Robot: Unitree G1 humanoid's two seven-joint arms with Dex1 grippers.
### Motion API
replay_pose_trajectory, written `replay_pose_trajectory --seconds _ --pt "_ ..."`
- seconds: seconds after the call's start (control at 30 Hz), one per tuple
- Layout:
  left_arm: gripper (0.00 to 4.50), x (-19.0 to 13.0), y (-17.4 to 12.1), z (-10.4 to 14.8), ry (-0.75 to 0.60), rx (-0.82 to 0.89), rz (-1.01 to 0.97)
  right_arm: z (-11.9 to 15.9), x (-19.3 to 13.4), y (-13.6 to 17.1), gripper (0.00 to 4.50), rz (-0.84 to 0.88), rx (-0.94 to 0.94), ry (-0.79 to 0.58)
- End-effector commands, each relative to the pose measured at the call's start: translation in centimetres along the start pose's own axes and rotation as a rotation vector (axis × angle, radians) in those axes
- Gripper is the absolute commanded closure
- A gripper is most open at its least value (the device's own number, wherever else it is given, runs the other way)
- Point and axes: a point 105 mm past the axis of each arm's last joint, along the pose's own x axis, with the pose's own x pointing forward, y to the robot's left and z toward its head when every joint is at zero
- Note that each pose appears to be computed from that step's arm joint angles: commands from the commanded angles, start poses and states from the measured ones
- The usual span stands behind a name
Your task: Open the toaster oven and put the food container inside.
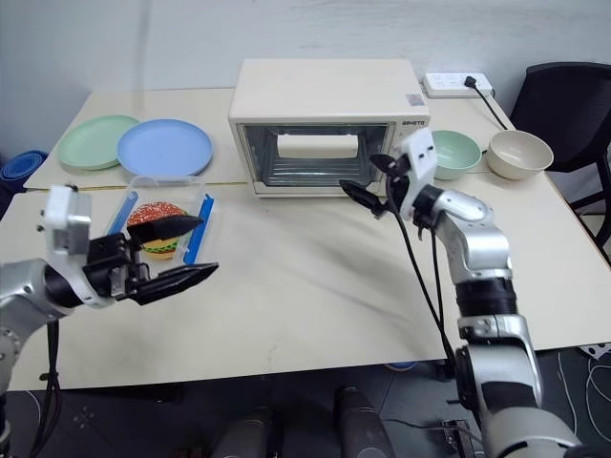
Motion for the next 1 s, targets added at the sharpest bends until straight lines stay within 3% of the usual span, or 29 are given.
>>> replay_pose_trajectory --seconds 0.03,0.27,0.43,0.57,0.77,1.0 --pt "0.00 -0.6 0.7 0.3 0.006 0.026 0.042 1.8 1.0 0.0 0.03 0.028 -0.053 -0.051" --pt "0.00 -0.8 1.4 -0.2 0.013 0.032 0.096 3.8 1.0 2.1 0.03 0.150 -0.074 -0.136" --pt "0.00 -0.5 2.4 0.0 -0.011 0.042 0.147 3.7 0.0 4.2 0.03 0.252 -0.082 -0.135" --pt "0.00 0.4 6.4 0.6 -0.002 0.096 0.297 3.2 -0.7 5.3 0.03 0.260 -0.084 -0.141" --pt "1.80 2.6 9.6 4.3 -0.092 0.175 0.331 2.2 -1.0 5.8 0.00 0.246 -0.068 -0.126" --pt "3.99 5.8 12.2 4.9 -0.036 0.276 0.285 0.8 -1.1 6.0 0.00 0.231 -0.054 -0.106"
